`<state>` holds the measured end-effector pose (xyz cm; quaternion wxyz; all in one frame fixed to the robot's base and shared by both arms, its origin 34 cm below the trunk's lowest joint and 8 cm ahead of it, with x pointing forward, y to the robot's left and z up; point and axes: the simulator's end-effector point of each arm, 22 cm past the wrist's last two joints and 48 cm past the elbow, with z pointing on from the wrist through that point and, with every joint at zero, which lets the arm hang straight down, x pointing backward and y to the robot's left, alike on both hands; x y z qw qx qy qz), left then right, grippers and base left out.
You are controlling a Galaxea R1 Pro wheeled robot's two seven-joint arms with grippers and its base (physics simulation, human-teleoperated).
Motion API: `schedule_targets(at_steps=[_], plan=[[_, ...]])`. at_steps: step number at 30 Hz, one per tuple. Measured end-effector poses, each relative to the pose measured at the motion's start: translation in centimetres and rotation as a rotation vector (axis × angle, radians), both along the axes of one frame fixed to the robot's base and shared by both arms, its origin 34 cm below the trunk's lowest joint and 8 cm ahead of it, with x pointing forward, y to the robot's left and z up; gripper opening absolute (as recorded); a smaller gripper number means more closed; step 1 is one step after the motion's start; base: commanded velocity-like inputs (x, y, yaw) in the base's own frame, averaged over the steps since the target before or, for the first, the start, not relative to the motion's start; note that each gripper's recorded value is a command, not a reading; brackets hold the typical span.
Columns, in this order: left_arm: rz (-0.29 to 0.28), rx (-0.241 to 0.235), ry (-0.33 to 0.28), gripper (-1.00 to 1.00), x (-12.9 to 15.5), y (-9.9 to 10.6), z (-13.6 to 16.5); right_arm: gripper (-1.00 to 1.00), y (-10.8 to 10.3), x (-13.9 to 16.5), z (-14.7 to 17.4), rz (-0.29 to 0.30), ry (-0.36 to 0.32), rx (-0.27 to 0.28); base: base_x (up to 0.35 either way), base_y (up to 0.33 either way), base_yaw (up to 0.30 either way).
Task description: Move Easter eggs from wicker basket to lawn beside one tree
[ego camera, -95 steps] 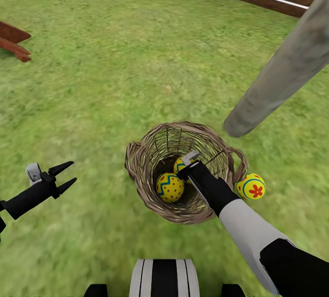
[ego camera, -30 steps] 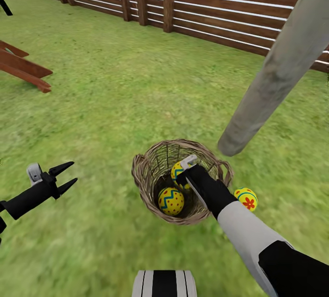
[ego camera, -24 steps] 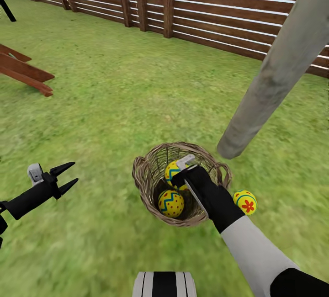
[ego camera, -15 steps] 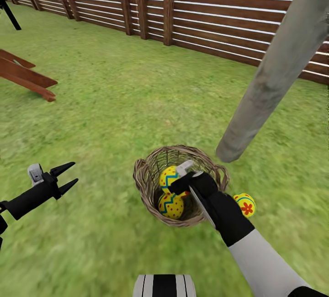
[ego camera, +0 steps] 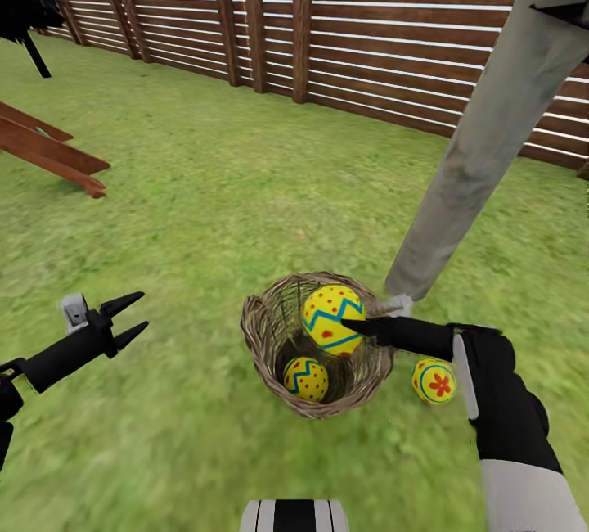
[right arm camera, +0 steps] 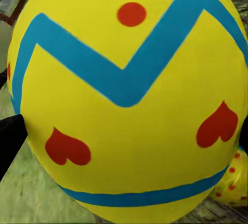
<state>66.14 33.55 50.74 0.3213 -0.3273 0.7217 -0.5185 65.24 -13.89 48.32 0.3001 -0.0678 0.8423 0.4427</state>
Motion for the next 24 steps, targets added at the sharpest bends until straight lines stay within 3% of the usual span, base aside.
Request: schedule_targets(at_steps=[1, 3, 9, 12, 14, 17, 24], plan=[[-0.017, 0.000, 0.000, 1.00, -0.1, -0.7, 0.1, -1.00, -0.9, -0.2, 1.4, -0.001, -0.016, 0.060, 0.000, 0.000, 0.000], [-0.045, 0.001, 0.000, 1.00, -0.2, -2.0, 0.2, -1.00, -0.9, -0.9, 3.0, 0.022, -0.033, 0.126, 0.000, 0.000, 0.000], [-0.097, -0.025, -0.036, 1.00, -0.3, -4.7, 1.4, -1.00, -1.2, -1.7, 3.3, 0.031, -0.040, 0.148, 0.000, 0.000, -0.021], [-0.106, -0.035, -0.062, 1.00, -0.2, -5.3, 2.4, -1.00, -4.3, -1.1, 3.7, -0.044, -0.054, 0.154, 0.000, 0.000, -0.224], [-0.107, -0.039, -0.067, 1.00, -0.2, -5.5, 2.5, -1.00, -6.8, -1.3, 5.8, -0.076, -0.094, 0.234, 0.000, 0.000, -0.258], [-0.106, -0.056, -0.070, 1.00, -0.2, -6.1, 2.6, -1.00, -8.7, -1.4, 6.5, -0.096, -0.111, 0.238, 0.000, 0.000, -0.260], [-0.109, -0.063, -0.077, 1.00, -0.2, -6.4, 3.0, -1.00, -9.5, -1.2, 6.1, -0.118, -0.104, 0.207, 0.000, 0.000, -0.260]])
